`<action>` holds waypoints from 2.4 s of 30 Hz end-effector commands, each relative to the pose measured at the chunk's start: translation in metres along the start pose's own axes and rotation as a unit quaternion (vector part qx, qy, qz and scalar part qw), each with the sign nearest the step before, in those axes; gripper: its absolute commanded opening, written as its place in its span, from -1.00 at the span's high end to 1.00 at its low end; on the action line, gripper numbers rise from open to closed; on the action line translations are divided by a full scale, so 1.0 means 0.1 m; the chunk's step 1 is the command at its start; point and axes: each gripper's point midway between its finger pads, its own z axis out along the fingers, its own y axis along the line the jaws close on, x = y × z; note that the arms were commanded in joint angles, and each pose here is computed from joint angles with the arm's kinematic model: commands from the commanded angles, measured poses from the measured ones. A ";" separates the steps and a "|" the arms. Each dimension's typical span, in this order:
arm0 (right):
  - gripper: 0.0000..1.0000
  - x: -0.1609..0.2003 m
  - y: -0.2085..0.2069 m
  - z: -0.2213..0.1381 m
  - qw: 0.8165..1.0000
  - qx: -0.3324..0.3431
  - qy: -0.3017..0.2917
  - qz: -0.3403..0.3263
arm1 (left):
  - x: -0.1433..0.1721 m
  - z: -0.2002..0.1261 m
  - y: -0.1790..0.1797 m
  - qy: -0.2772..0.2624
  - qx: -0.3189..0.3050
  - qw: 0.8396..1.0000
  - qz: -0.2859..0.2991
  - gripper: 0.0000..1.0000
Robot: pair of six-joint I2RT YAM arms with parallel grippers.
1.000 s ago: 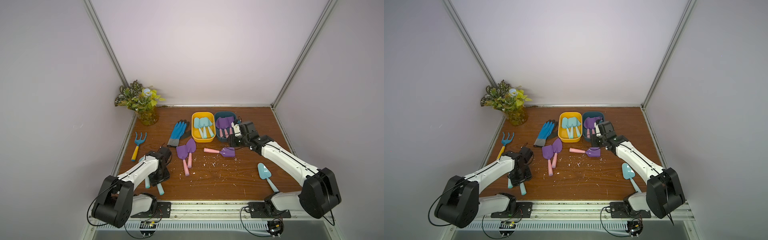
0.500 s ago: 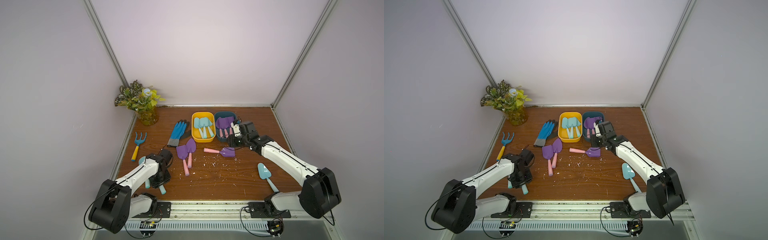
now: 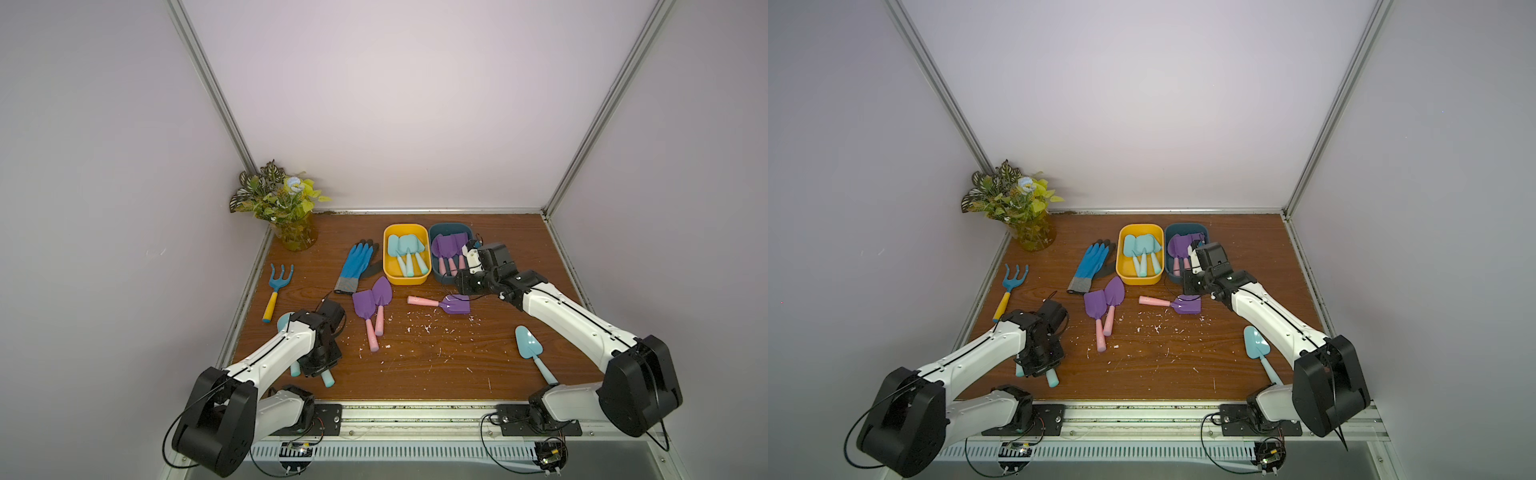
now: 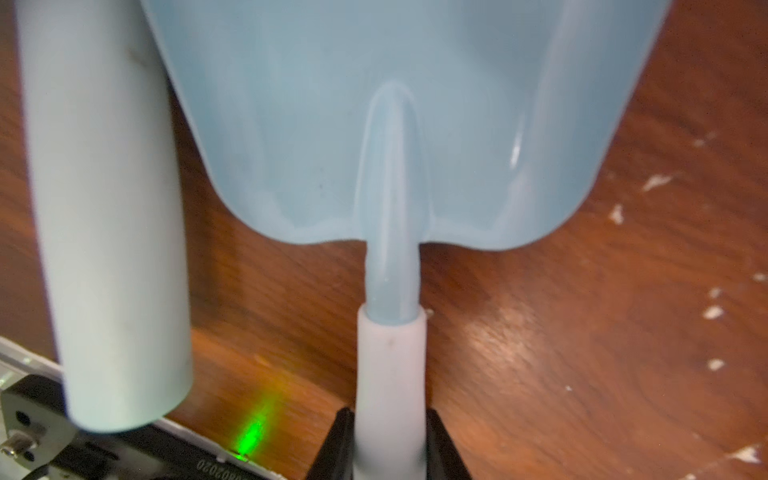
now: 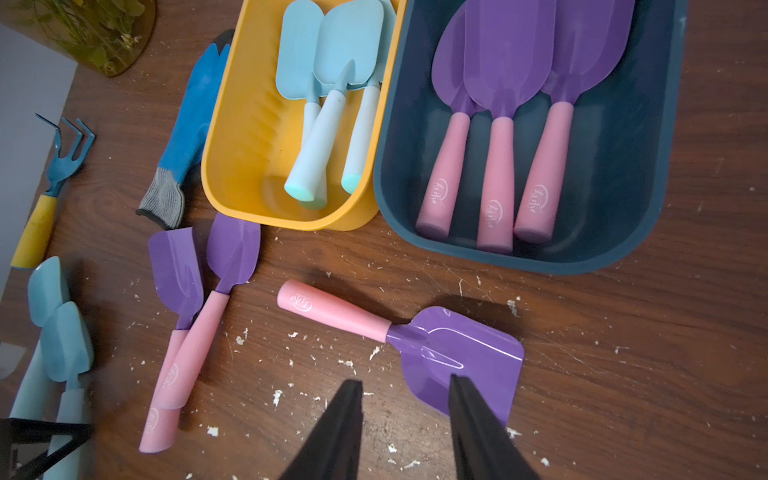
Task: Sort the small shovels by color and place them into the storage box
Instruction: Pick up the shovel from the center of the board, then place the shovel in the storage box.
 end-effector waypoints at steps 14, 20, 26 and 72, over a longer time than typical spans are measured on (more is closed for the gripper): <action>0.21 -0.19 0.08 -0.43 0.999 0.015 -0.031 0.018 | -0.66 -0.95 -0.61 -0.139 0.086 0.983 0.079 0.95; 0.21 -0.19 0.01 -0.53 0.999 0.040 -0.026 0.021 | -1.03 -1.44 -1.02 -0.207 0.096 0.964 0.136 0.99; 0.21 -0.17 -0.06 -0.62 0.998 0.058 -0.025 0.027 | -1.24 -1.85 -1.69 -0.245 0.119 0.940 0.205 0.99; 0.21 0.09 -0.14 -0.70 0.998 0.061 -0.009 0.028 | -1.66 -0.87 -3.71 -0.191 0.103 0.900 0.377 0.99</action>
